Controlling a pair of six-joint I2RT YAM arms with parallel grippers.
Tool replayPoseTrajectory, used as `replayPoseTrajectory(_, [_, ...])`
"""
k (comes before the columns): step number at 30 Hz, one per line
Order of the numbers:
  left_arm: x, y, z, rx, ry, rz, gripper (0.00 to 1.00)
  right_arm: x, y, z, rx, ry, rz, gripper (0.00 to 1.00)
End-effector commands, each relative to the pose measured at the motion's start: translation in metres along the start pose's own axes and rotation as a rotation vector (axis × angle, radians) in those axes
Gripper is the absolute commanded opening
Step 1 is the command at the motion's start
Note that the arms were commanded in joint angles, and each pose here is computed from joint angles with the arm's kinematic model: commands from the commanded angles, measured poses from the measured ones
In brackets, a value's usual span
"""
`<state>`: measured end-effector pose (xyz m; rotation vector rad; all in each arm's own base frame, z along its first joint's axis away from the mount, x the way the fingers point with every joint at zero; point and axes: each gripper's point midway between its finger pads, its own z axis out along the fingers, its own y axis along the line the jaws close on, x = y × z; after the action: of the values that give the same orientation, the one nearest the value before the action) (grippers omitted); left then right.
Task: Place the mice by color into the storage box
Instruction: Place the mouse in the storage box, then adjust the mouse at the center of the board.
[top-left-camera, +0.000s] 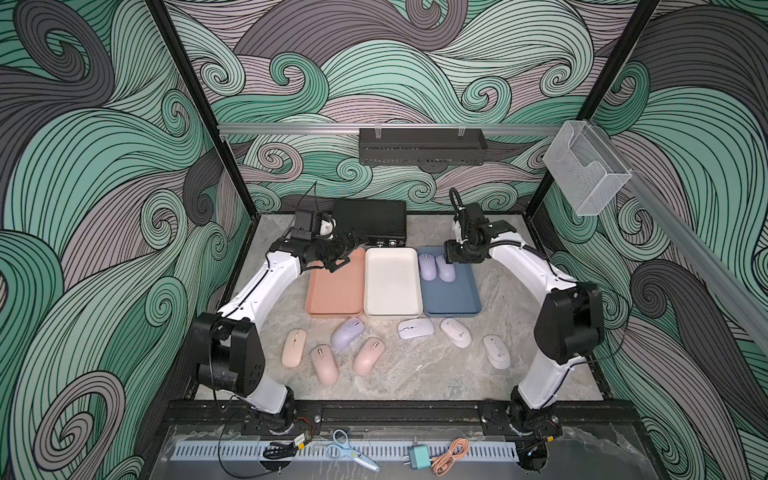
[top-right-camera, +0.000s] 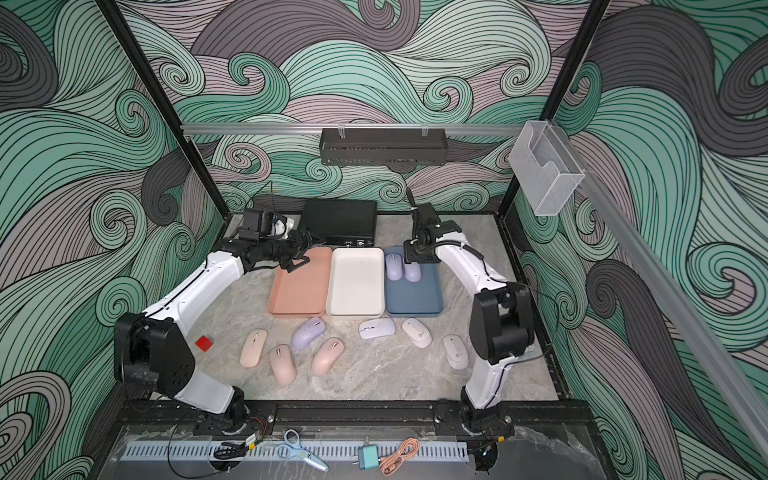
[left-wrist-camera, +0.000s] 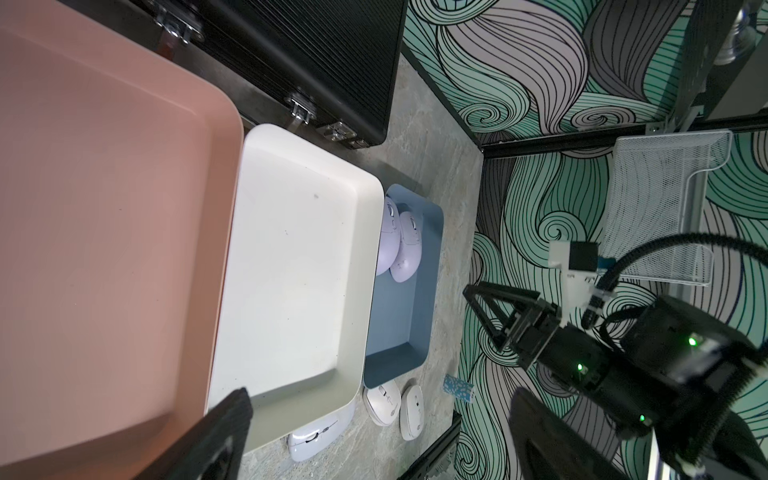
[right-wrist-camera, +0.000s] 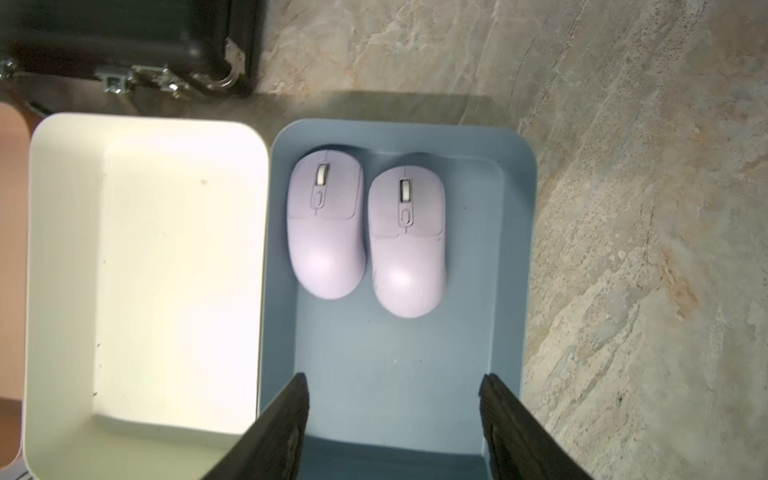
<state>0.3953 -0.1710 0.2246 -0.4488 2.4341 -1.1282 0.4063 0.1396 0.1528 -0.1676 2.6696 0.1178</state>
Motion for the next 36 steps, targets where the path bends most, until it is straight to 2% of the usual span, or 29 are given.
replayPoseTrajectory(1, [-0.014,-0.001,-0.018,0.0,-0.071,0.002,0.96,0.014,0.029,-0.024,-0.002,-0.069,-0.036,0.66])
replayPoseTrajectory(6, [-0.027,0.008,-0.032,-0.036,-0.129,0.003,0.96,0.049,0.057,-0.051,-0.03,-0.1,-0.096,0.66])
replayPoseTrajectory(9, [-0.031,0.014,-0.036,-0.086,-0.156,0.028,0.96,0.067,0.06,-0.067,-0.056,-0.111,-0.076,0.66])
replayPoseTrajectory(14, [-0.032,0.007,-0.041,-0.063,-0.162,0.041,0.96,0.104,0.065,-0.077,-0.066,-0.102,-0.089,0.66])
replayPoseTrajectory(17, [-0.029,0.013,-0.05,-0.133,-0.185,0.087,0.96,0.119,0.062,-0.086,-0.067,-0.092,-0.104,0.66])
replayPoseTrajectory(21, [0.001,0.011,-0.078,-0.147,-0.158,0.099,0.95,0.128,0.055,-0.096,-0.09,-0.133,-0.086,0.68])
replayPoseTrajectory(23, [0.027,0.015,-0.089,-0.131,-0.125,0.099,0.96,0.134,0.054,-0.097,-0.112,-0.141,-0.073,0.69])
replayPoseTrajectory(27, [0.071,0.038,-0.105,-0.168,-0.096,0.082,0.96,0.137,0.054,-0.099,-0.136,-0.164,-0.078,0.7])
replayPoseTrajectory(32, [0.123,0.064,-0.115,-0.244,-0.055,0.067,0.96,0.137,0.055,-0.1,-0.151,-0.186,-0.103,0.72])
replayPoseTrajectory(36, [0.148,0.086,-0.11,-0.297,-0.039,0.022,0.99,0.143,0.056,-0.093,-0.17,-0.192,-0.102,0.76])
